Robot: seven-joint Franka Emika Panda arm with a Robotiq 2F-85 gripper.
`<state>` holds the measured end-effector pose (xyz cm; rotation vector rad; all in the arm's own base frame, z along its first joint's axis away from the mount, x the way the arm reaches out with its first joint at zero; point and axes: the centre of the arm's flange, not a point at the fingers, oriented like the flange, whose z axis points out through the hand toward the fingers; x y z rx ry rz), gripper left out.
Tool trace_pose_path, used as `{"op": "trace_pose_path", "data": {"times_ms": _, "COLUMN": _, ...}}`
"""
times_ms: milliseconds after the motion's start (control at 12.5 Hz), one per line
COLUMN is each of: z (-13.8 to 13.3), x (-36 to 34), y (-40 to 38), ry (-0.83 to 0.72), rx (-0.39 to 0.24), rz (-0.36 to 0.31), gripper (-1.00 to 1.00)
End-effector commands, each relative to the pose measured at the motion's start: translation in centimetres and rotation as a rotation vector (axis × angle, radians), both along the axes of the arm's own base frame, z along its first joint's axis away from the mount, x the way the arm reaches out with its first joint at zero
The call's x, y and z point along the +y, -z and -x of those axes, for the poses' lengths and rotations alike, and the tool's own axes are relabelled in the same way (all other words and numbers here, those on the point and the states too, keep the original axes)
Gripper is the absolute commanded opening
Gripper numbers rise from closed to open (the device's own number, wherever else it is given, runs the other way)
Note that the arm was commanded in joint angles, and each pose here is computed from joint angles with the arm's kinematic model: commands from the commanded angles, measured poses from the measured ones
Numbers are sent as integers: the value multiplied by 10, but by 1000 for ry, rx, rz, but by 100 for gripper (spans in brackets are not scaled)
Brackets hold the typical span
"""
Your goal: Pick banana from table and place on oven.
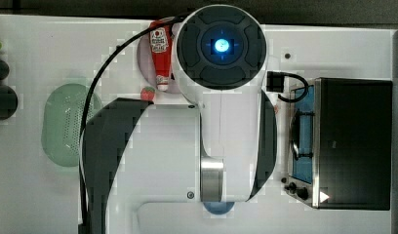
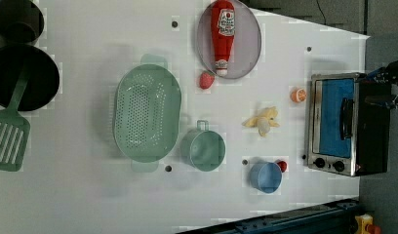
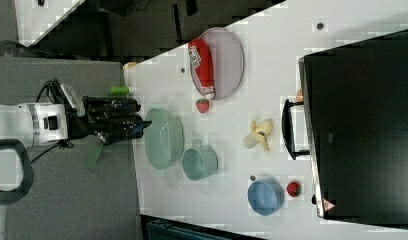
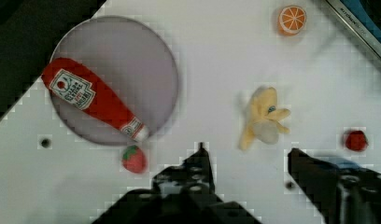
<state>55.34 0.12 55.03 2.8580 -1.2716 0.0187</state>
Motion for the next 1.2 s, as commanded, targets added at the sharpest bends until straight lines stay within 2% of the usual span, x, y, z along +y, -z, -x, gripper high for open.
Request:
{"op": "trace_pose_path", "data": {"times_ms": 80, "z": 147, "x": -22, "y": -86, "ry": 73, "rx": -46, "rz": -17, "gripper": 59}}
{"op": "trace_pose_path", "data": {"times_ms": 240, "z": 147, "x": -22, "y": -81, "ry": 74, "rx": -35, "rz": -17, "gripper": 99}}
{"op": "trace_pose_path", "data": {"times_ms": 400, "z": 145, "x": -22, "y": -68, "ry": 74, "rx": -13, "rz": -18, "gripper": 100}}
{"op": "trace_pose_path", "data": {"times_ms": 640, "z": 129, "x": -23, "y": -29, "ry": 76, "rx": 0, "rz": -18, "gripper": 100}}
{"op": "trace_pose_path", "data": {"times_ms": 1200, "z": 77, "x": -35, "y": 136, "ry": 97, "rx": 21, "rz": -18, "gripper": 100}}
